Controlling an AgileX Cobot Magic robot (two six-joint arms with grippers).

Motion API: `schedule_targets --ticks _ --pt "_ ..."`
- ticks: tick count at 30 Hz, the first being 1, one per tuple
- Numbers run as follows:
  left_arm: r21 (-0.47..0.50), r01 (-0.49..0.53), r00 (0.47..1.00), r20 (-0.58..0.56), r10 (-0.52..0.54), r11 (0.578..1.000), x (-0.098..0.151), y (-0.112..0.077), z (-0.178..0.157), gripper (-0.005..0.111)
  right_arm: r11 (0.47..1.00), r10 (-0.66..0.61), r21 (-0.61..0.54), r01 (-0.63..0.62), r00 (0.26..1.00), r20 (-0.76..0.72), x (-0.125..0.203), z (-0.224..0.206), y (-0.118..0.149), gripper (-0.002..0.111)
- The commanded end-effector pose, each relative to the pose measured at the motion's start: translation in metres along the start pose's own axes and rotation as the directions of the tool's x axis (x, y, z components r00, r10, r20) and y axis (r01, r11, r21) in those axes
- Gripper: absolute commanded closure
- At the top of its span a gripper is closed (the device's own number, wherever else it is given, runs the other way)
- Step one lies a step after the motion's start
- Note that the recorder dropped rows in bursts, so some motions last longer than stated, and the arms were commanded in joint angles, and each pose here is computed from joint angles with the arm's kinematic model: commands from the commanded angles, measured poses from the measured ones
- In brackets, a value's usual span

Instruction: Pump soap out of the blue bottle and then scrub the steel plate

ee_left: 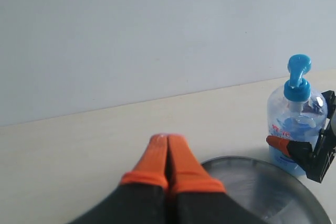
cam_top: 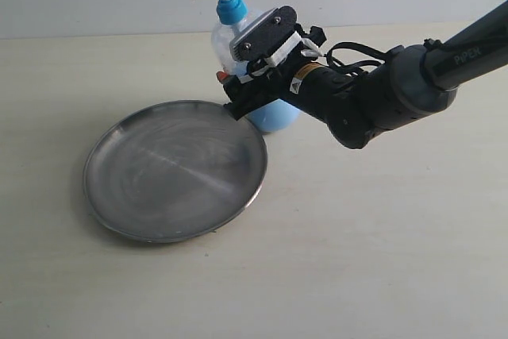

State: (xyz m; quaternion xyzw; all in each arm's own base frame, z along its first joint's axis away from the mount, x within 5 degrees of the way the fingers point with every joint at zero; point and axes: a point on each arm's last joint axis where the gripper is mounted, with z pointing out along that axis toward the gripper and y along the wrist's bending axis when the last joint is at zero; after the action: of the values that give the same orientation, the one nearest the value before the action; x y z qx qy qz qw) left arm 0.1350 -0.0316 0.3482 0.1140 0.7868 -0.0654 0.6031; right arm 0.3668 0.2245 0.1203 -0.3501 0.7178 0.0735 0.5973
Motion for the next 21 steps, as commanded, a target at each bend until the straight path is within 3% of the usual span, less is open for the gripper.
schedule_targets --ticks 1,13,21 --pt "0.004 0.013 0.999 0.041 -0.013 1.0 -0.0052 -0.0008 -0.0028 0.107 0.999 -0.013 0.034 0.009 0.991 0.135 -0.0231 -0.0025 -0.0054 0.108" --pt "0.003 0.013 0.999 0.046 -0.013 1.0 -0.0056 -0.0007 -0.0029 0.107 0.999 -0.013 0.035 0.008 0.99 0.138 -0.0235 -0.0026 -0.0055 0.108" --pt "0.027 0.077 0.997 0.015 -0.077 0.997 -0.0029 -0.0024 0.0052 0.107 0.999 -0.013 0.035 0.008 0.99 0.138 -0.0235 -0.0026 -0.0055 0.108"
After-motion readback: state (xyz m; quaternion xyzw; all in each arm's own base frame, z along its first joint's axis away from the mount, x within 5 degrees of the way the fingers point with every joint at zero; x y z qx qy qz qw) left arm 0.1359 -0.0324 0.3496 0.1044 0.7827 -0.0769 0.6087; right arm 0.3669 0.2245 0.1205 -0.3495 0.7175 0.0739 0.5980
